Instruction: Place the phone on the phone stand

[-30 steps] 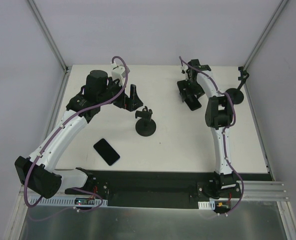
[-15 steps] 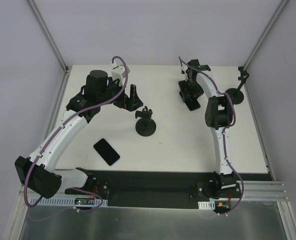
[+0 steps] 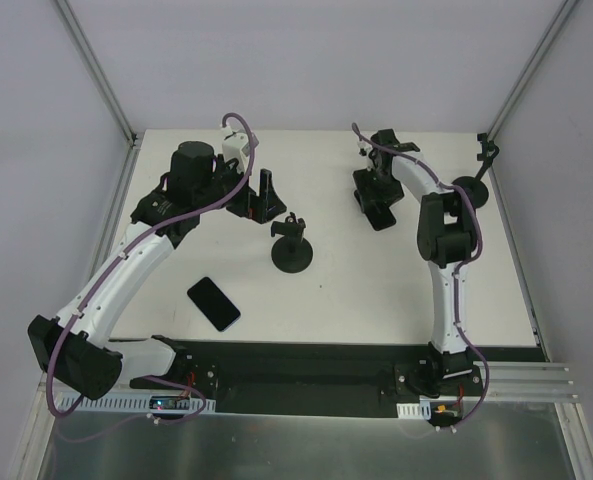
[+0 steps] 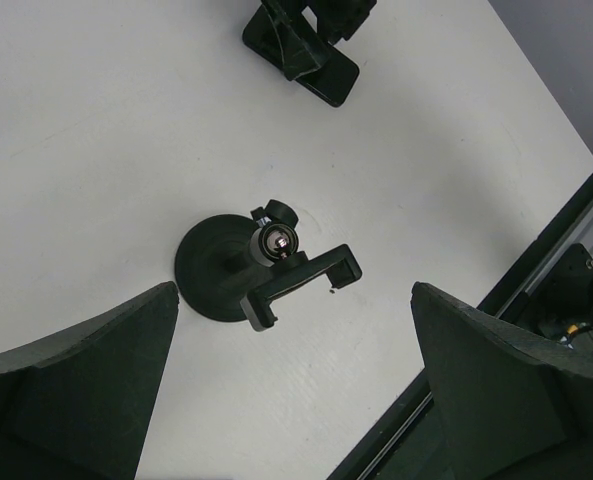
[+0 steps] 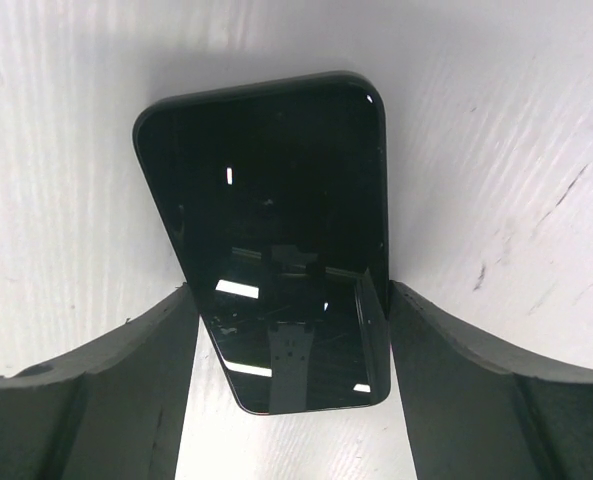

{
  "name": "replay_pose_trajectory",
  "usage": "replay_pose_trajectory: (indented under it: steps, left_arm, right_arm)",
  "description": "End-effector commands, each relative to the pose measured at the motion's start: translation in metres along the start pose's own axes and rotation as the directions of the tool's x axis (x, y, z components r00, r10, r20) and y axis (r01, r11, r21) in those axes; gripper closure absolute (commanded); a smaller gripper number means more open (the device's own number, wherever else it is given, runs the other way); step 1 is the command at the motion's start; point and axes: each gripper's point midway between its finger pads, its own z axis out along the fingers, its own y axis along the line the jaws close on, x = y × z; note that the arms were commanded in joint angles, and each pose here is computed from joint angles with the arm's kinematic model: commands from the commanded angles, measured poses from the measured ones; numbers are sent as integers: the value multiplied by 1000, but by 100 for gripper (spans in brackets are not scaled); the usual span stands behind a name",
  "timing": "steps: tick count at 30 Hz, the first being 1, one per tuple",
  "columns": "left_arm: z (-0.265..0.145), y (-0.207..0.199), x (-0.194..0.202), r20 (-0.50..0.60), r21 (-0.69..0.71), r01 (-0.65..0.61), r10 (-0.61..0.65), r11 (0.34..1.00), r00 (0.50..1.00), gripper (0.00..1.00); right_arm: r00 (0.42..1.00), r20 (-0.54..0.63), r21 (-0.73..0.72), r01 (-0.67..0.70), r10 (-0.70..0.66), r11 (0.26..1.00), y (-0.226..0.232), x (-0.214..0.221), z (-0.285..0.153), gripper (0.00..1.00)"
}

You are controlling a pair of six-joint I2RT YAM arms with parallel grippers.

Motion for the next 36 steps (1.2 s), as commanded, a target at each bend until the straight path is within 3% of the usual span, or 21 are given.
replay_pose_trajectory:
  steps: [1,3,9,16,20,23,29,36]
  left_arm:
    - [-7,-8,-10,56,26,-11,9,1000,998,1]
    - [-7,-5,-11,60,16,-6,5,1000,998,1]
    - [-5,-5,-15,70,14,30,-31,999,997,1]
    - [3,-18,-37,87,69,187,-193,980,977,2]
    - [31,-14,-42,30,85,277,-280,957,959,8]
    - [59,-9,-49,-7,93,303,-304,948,953,11]
    - [115,-4,-56,-52,113,256,-251,960,967,11]
    - [162,-21,-56,-90,155,219,-207,963,974,18]
  right_arm:
    - [996,86,-68,-32,38,997,23,-2,-26,92]
    - [991,118,-102,-47,59,994,30,0,-32,99]
    - [963,241,-233,-60,117,971,53,-4,-49,100]
    - [868,469,-333,2,164,943,69,-32,-84,100]
    - [809,561,-352,43,174,935,74,-28,-101,100]
    - [728,665,-358,115,167,926,81,-33,-133,100]
    - [588,798,-324,235,131,916,95,-32,-179,100]
    - [518,850,-308,335,98,890,119,-26,-208,100]
